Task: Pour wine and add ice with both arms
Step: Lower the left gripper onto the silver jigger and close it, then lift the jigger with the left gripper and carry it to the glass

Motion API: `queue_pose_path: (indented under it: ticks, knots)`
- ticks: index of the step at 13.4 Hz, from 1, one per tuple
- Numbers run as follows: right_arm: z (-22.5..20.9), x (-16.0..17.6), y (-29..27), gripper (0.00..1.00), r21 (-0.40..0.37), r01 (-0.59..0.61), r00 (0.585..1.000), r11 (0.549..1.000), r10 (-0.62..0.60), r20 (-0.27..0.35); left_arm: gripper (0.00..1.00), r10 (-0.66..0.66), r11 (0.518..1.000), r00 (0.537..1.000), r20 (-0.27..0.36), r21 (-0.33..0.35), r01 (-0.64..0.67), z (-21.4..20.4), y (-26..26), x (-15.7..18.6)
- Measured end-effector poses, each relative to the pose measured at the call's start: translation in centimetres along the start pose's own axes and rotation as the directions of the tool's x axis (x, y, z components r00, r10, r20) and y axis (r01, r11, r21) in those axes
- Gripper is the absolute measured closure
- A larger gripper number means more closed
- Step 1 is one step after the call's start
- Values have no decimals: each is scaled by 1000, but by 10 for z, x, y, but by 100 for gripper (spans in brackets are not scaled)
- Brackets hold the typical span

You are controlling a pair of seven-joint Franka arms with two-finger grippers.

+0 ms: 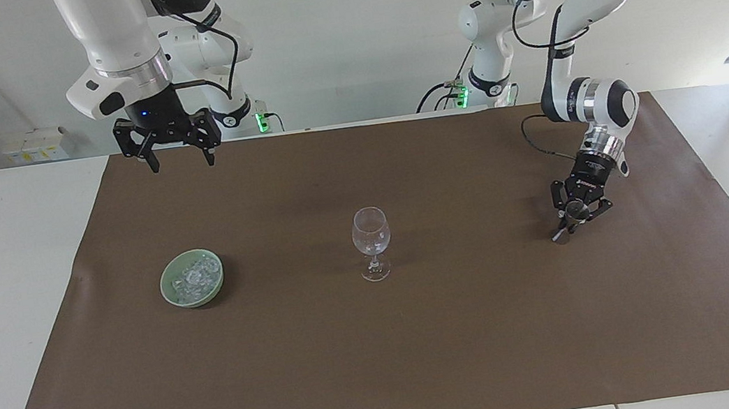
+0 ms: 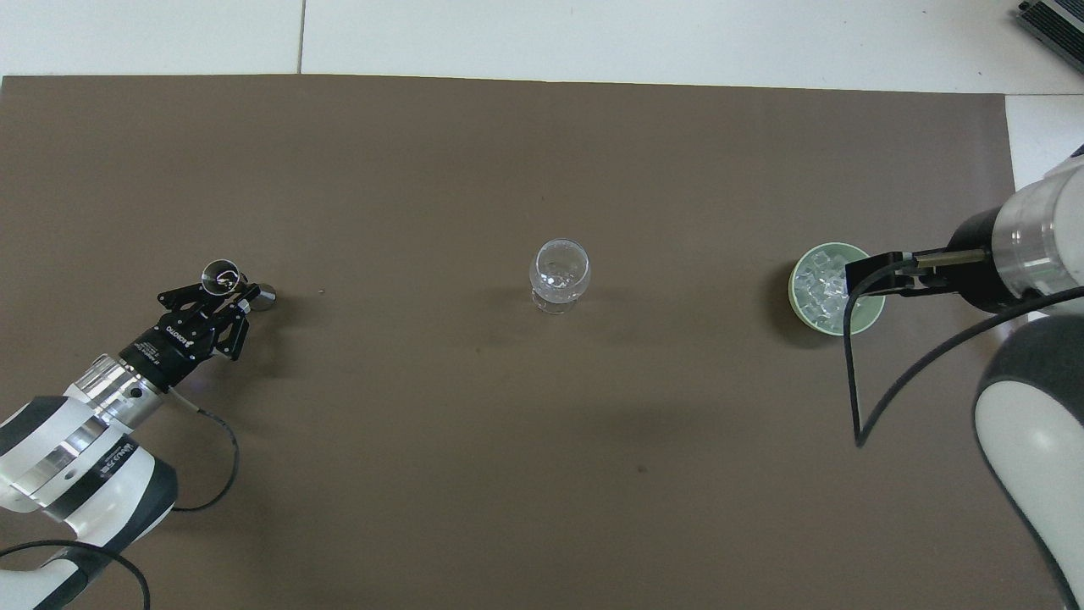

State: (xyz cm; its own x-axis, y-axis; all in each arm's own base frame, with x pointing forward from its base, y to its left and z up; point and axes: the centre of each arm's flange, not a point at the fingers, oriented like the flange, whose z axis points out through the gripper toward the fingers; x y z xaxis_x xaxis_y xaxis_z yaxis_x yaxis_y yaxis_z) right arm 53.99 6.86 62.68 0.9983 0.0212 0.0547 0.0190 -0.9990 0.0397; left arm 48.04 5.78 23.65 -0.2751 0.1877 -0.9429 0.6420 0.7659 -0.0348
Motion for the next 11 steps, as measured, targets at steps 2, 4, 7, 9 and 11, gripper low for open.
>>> queue_pose_path:
  ticks: [2, 4, 7, 9, 11]
  knots:
    - [0, 0, 0, 0, 0, 0, 1000, 1000, 0, 0, 79, 3, 1000, 1000, 8, -1, -3, 2, 3, -5]
    - [0, 0, 0, 0, 0, 0, 1000, 1000, 0, 0, 79, 2, 1000, 1000, 22, 6, -3, 9, 5, -16]
    - [0, 0, 0, 0, 0, 0, 1000, 1000, 0, 0, 79, 19, 1000, 1000, -1, 12, -19, 28, 0, -42]
    - [0, 0, 0, 0, 0, 0, 1000, 1000, 0, 0, 79, 41, 999, 999, -22, 14, -40, 43, -10, -67]
    - [0, 0, 0, 0, 0, 0, 1000, 1000, 0, 0, 79, 53, 999, 997, -50, 0, -53, 57, -26, -91]
